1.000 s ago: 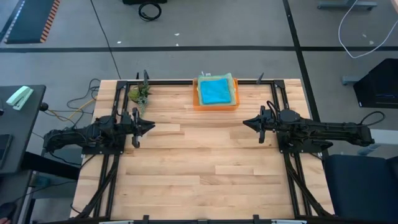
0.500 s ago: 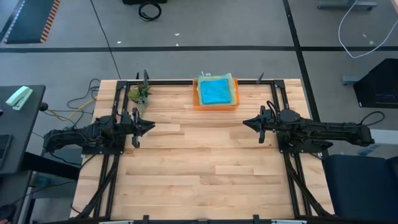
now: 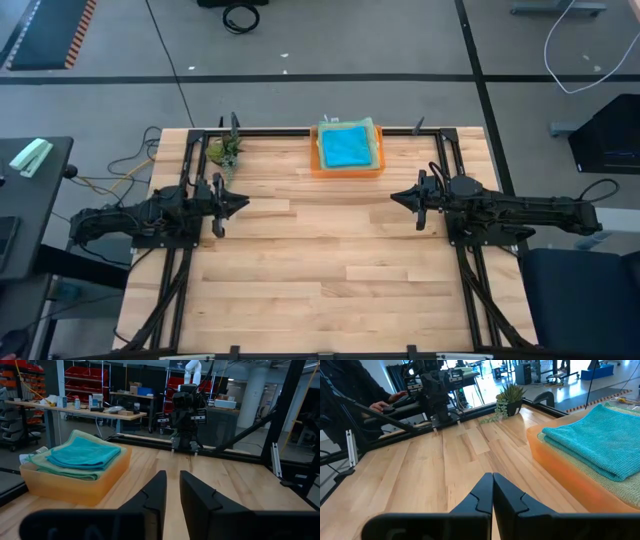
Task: Fold microfiber towels
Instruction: Return to Home Position
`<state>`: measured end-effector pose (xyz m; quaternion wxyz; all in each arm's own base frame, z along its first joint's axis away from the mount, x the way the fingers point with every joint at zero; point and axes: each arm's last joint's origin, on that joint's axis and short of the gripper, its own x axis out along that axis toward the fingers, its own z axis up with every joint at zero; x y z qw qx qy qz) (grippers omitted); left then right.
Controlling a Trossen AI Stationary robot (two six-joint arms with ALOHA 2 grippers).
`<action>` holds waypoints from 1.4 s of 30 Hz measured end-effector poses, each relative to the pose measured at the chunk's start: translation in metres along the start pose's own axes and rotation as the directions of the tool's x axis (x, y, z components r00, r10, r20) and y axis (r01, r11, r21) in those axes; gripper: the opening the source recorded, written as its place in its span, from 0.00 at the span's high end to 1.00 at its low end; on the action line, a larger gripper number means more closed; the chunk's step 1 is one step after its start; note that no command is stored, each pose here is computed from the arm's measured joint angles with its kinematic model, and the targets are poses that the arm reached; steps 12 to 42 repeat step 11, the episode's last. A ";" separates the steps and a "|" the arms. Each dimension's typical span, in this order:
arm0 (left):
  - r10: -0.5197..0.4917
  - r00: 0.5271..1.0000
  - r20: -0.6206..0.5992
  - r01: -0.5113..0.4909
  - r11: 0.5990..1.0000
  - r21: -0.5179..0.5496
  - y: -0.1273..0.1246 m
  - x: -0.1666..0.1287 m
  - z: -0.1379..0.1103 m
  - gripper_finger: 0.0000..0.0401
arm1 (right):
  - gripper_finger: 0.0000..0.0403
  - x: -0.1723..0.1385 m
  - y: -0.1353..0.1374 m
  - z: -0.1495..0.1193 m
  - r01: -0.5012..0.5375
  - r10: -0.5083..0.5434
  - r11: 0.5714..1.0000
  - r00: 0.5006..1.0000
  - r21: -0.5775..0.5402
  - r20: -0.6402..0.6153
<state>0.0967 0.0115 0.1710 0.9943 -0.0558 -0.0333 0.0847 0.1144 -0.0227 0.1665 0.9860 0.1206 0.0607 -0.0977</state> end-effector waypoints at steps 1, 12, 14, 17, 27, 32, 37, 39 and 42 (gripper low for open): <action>0.001 1.000 0.000 -0.001 1.000 0.000 0.000 0.000 0.000 0.85 | 0.97 0.000 0.000 0.000 -0.001 0.001 1.000 1.000 0.000 0.000; 0.000 1.000 0.000 0.000 1.000 0.000 0.000 0.000 0.000 0.84 | 0.97 0.000 0.000 0.000 0.000 0.000 1.000 1.000 0.000 0.000; 0.000 1.000 0.000 0.000 1.000 0.000 0.000 0.000 0.000 0.84 | 0.97 0.000 0.000 0.000 0.000 0.000 1.000 1.000 0.000 0.000; 0.000 1.000 0.000 0.000 1.000 0.000 0.000 0.000 0.000 0.84 | 0.97 0.000 0.000 0.000 0.000 0.000 1.000 1.000 0.000 0.000; 0.000 1.000 0.000 0.000 1.000 0.000 0.000 0.000 0.000 0.84 | 0.97 0.000 0.000 0.000 0.000 0.000 1.000 1.000 0.000 0.000; 0.000 1.000 0.000 0.000 1.000 0.000 0.000 0.000 0.000 0.84 | 0.97 0.000 0.000 0.000 0.000 0.000 1.000 1.000 0.000 0.000; 0.000 1.000 0.000 0.000 1.000 0.000 0.000 0.000 0.000 0.84 | 0.97 0.000 0.000 0.000 0.000 0.000 1.000 1.000 0.000 0.000; 0.000 1.000 0.000 0.000 1.000 0.000 0.000 0.000 0.000 0.84 | 0.97 0.000 0.000 0.000 0.000 0.000 1.000 1.000 0.000 0.000; 0.000 1.000 0.000 0.000 1.000 0.000 0.000 0.000 0.000 0.84 | 0.97 0.000 0.000 0.000 0.000 0.000 1.000 1.000 0.000 0.000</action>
